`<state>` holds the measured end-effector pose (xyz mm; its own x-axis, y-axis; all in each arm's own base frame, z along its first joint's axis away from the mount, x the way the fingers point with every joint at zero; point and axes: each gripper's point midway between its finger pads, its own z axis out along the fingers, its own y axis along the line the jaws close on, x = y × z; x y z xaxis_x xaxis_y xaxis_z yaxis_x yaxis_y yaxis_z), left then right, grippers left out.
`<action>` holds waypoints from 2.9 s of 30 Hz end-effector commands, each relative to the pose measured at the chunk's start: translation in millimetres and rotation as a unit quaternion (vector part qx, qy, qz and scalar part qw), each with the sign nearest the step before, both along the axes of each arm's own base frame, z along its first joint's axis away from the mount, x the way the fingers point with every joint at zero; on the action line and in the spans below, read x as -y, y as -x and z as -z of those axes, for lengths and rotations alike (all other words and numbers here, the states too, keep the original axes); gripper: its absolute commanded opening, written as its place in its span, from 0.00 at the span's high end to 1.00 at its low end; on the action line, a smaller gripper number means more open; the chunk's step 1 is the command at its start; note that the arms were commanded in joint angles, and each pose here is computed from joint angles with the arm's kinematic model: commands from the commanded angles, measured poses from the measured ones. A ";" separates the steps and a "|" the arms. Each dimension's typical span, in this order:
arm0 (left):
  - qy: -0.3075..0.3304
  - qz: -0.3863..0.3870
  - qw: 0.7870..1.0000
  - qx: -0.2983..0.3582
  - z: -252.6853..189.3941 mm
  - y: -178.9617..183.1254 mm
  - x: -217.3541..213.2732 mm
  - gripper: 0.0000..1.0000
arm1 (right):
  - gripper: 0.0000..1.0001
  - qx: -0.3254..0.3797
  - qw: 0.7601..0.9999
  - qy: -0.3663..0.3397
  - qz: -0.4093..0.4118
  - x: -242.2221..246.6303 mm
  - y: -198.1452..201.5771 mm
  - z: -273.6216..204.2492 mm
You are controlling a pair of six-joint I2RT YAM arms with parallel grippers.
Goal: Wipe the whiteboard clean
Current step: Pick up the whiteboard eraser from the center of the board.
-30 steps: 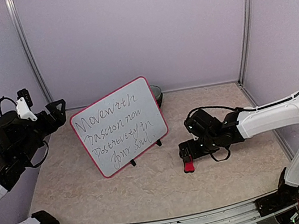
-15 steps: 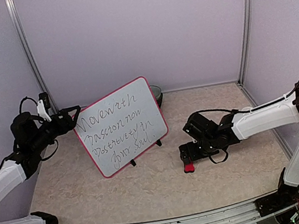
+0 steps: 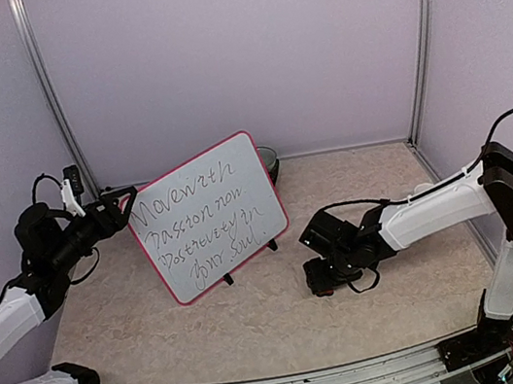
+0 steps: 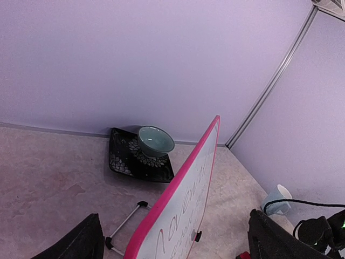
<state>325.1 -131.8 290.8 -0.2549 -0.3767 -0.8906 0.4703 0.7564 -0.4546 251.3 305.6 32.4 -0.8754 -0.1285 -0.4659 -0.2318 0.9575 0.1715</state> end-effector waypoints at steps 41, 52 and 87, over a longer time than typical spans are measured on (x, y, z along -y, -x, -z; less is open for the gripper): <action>-0.002 -0.013 1.000 0.019 -9.9 12.6 3.1 0.11 | 0.51 0.025 0.997 0.070 -0.022 -3.7 -3.5 -2.5; -0.003 -0.014 1.000 0.019 -9.1 11.5 2.9 0.11 | 0.52 0.024 0.998 0.051 -0.022 -3.2 -6.0 -8.5; -0.023 -0.046 0.998 -0.036 -28.0 12.7 -16.7 0.13 | 0.72 0.242 0.948 -0.061 -0.200 -93.6 -49.0 -159.4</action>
